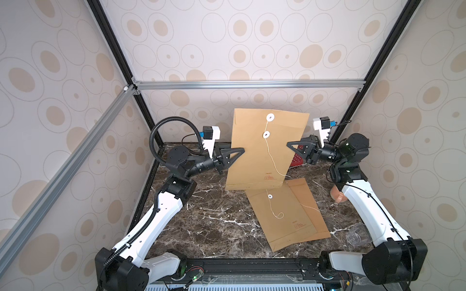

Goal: Close the mouth of the file bag
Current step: Pick up the file bag from the center of the board.

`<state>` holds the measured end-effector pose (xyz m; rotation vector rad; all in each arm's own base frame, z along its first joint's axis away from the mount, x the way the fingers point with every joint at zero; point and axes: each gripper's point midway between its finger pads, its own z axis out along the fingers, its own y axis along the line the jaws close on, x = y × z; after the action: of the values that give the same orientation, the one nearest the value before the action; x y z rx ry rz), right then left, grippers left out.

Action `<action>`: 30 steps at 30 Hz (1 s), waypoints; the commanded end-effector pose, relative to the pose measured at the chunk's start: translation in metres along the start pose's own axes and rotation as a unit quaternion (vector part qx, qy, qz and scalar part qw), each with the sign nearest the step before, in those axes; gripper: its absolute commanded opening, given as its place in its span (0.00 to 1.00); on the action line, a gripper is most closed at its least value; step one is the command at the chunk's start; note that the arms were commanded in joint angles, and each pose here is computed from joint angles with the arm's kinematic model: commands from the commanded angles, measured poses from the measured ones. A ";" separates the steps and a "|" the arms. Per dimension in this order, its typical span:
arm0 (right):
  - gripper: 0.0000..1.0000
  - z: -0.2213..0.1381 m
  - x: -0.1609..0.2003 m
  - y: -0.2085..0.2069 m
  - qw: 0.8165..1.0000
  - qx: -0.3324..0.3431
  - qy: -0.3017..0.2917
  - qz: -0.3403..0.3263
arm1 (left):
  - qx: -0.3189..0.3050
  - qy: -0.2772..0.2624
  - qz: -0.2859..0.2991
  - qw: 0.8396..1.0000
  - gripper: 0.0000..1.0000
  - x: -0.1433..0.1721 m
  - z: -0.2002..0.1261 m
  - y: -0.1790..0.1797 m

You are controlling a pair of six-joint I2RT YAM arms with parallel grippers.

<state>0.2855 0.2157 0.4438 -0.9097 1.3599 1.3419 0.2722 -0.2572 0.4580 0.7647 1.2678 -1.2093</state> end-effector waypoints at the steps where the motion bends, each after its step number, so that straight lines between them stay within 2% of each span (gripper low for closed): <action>1: 0.00 0.000 -0.009 0.013 1.000 -0.009 0.002 -0.025 | 0.022 0.004 0.010 1.000 0.39 -0.013 0.004 -0.008; 4: 0.00 -0.001 -0.006 0.015 1.000 -0.007 0.008 -0.025 | 0.021 0.003 0.014 1.000 0.33 -0.016 0.005 -0.008; 7: 0.00 -0.001 -0.001 0.016 1.000 -0.005 0.017 -0.024 | 0.017 0.005 0.020 1.000 0.19 -0.018 0.005 -0.008; 12: 0.00 -0.002 0.005 0.015 0.999 -0.003 0.029 -0.021 | 0.007 0.013 0.019 1.000 0.17 -0.016 0.007 -0.003; 16: 0.00 -0.002 0.007 0.014 0.999 -0.001 0.030 -0.021 | 0.007 0.022 0.009 1.000 0.02 -0.012 0.009 0.001; 20: 0.00 -0.003 0.009 0.011 0.999 0.012 0.029 -0.020 | 0.010 0.032 0.006 0.999 0.00 -0.007 0.010 0.002; 21: 0.05 -0.004 0.011 0.009 0.999 0.021 0.030 -0.019 | 0.010 0.031 0.012 0.999 0.00 -0.008 0.010 0.002; 23: 0.34 -0.006 0.017 0.005 0.998 0.040 0.034 -0.023 | 0.007 0.025 0.023 0.999 0.00 -0.011 0.009 0.001; 24: 0.43 -0.008 0.021 0.002 0.998 0.053 0.036 -0.028 | 0.001 0.021 0.028 0.999 0.00 -0.013 0.009 0.001; 27: 0.54 -0.017 0.039 -0.006 0.992 0.105 0.039 -0.052 | 0.001 0.013 0.046 0.999 0.00 -0.021 0.006 -0.004; 30: 0.56 -0.024 0.054 -0.009 0.987 0.134 0.037 -0.076 | 0.002 -0.009 0.095 0.995 0.00 -0.028 0.002 -0.011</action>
<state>0.2753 0.2036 0.4011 -0.8787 1.4610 1.1176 0.2843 -0.2632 0.4523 0.8106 1.3260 -1.1655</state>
